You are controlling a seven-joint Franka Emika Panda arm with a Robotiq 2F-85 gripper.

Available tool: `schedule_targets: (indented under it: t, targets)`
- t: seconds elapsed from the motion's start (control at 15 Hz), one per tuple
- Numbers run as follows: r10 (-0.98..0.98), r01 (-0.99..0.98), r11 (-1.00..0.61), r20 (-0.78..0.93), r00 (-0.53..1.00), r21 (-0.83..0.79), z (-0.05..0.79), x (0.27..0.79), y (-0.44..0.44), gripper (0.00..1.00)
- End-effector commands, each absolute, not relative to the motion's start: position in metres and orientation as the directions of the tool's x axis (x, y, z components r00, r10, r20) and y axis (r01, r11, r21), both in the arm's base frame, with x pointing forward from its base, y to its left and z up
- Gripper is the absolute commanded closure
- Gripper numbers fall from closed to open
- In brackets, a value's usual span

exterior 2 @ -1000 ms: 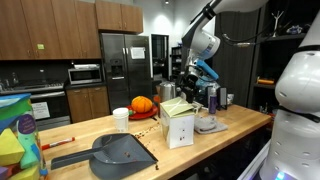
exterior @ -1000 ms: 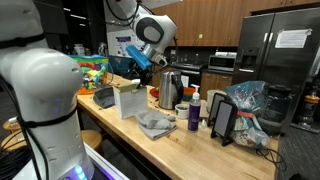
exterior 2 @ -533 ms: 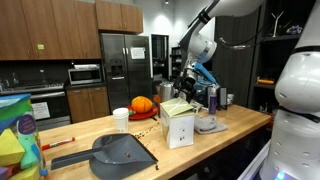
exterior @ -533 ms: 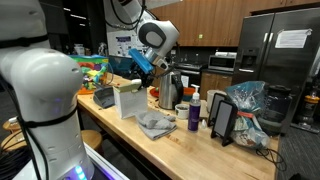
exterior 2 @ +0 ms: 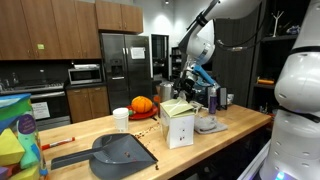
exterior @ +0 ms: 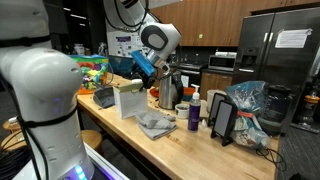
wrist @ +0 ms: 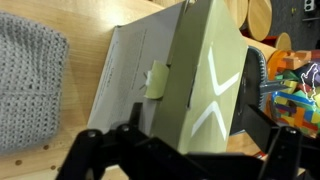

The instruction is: Lift open the lid of the white box

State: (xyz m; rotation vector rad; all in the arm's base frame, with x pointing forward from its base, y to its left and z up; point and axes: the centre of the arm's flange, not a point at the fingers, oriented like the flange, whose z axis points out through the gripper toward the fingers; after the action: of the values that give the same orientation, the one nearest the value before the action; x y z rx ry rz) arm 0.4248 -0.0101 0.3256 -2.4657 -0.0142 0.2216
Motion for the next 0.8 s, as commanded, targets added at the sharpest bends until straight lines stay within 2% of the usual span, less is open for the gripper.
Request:
schedule_targets:
  t: [0.0, 0.73]
  targets:
    - [0.073, -0.037, -0.764, -0.144, 0.987, -0.644, 0.3237, 0.4327, -0.0145, 0.0]
    - [0.082, -0.025, -0.741, -0.128, 0.988, -0.671, 0.3241, 0.4346, -0.0136, 0.0]
